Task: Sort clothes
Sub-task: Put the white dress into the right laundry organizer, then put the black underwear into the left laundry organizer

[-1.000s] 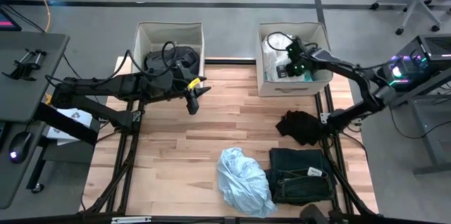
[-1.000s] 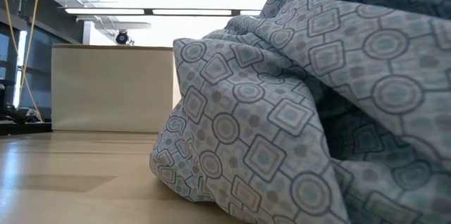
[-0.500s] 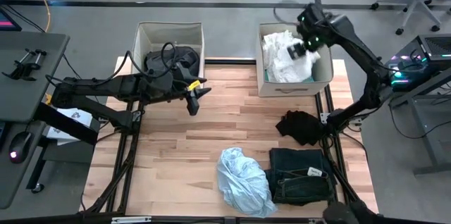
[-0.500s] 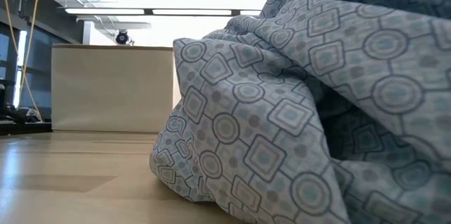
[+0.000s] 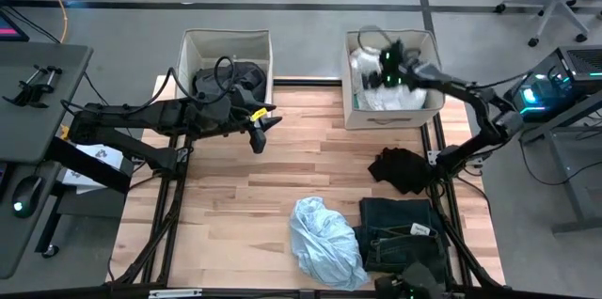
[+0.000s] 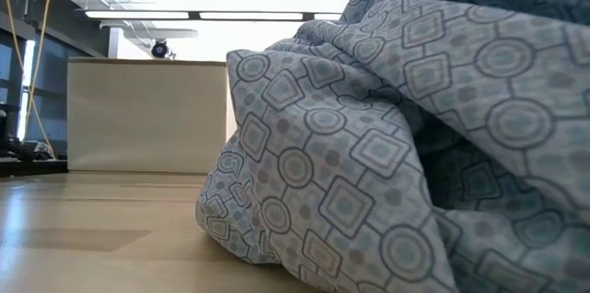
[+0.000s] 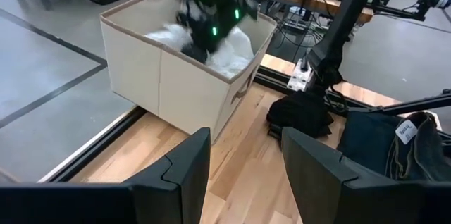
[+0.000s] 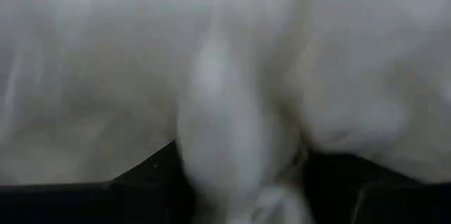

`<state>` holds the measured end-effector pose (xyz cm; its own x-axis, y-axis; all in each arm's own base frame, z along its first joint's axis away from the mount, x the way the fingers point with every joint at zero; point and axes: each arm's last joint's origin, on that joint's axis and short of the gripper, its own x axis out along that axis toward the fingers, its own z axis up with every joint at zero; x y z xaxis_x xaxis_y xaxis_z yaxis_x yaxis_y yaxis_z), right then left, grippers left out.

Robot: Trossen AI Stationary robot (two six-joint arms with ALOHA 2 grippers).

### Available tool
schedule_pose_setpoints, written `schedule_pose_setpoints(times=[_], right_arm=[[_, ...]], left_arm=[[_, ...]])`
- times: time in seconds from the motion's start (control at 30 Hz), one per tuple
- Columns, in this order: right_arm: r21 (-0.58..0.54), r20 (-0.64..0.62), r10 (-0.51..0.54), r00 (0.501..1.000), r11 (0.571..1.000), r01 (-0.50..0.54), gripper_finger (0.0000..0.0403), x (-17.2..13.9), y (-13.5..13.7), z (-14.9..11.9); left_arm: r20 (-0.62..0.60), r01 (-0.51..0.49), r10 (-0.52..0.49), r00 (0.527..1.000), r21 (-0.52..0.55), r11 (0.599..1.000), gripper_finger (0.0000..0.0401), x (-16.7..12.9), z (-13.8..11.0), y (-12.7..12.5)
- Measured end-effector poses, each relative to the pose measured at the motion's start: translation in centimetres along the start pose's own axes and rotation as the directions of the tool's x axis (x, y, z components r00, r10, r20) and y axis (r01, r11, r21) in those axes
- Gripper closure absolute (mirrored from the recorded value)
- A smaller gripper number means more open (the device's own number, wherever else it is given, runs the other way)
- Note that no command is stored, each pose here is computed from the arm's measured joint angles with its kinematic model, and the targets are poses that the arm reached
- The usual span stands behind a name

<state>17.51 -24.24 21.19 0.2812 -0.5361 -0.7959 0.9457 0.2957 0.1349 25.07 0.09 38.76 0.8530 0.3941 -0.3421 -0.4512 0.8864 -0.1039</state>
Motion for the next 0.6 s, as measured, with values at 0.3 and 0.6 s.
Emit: schedule_pose_setpoints(times=[0.3, 0.6], right_arm=[[0.067, -0.013, 0.022, 1.0, 0.997, -0.022, 0.0194, 1.7, -1.2, -3.9], [-0.061, 0.05, -0.08, 0.996, 0.995, 0.083, 0.0194, -8.2, -0.2, 2.4]], left_arm=[[-0.001, 0.002, -0.002, 1.0, -0.043, 0.999, 0.024, 0.0, 0.0, -0.1], [-0.004, 0.015, -0.015, 1.0, -0.003, 1.0, 0.024, -0.2, -0.1, -0.4]])
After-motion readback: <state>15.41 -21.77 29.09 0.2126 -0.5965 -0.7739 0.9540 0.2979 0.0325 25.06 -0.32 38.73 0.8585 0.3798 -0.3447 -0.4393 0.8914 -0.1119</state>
